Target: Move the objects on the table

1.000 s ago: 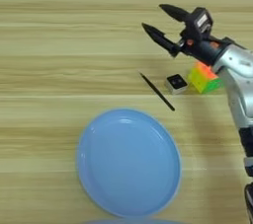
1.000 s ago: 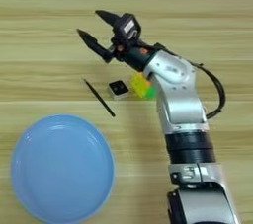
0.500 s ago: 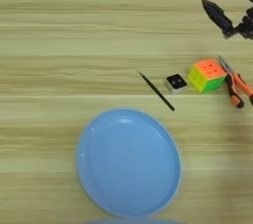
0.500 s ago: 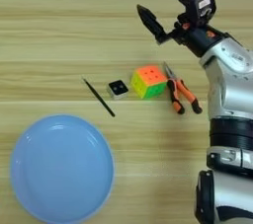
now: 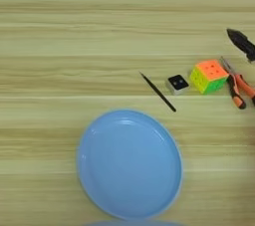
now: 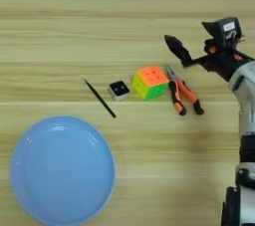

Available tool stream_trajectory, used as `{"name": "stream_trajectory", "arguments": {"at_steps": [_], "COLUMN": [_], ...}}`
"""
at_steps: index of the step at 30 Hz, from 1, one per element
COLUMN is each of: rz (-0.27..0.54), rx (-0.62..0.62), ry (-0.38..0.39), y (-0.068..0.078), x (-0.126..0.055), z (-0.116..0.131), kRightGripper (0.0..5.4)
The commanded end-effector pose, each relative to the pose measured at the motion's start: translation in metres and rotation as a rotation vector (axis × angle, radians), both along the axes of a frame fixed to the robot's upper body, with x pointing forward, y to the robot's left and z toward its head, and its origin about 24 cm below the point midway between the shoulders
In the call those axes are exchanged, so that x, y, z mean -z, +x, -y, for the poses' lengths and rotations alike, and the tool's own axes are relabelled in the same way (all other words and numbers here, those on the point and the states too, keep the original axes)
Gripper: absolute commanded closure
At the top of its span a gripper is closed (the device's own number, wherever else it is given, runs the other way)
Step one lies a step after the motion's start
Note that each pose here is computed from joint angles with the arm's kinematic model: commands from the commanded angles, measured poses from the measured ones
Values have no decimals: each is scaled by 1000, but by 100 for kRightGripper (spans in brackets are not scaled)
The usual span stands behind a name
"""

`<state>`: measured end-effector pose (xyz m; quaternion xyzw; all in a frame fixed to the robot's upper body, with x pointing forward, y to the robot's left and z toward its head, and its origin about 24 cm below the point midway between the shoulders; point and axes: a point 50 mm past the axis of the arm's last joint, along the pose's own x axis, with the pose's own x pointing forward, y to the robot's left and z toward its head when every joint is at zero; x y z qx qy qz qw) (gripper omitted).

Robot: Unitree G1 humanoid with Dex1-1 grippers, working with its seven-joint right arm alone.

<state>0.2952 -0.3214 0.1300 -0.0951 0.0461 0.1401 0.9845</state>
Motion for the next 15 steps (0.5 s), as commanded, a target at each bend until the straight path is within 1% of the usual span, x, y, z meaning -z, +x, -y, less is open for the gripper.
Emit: {"name": "stream_trajectory", "arguments": {"at_steps": [1,8,15], "rz": [25,-71,-142], "rx": [42,82,77], "ry": [-100,-115,-115], "y": [-9,-21,-27], "x": [-20,4,26], "z": [16,36,34], "kRightGripper": [4,4,4]}}
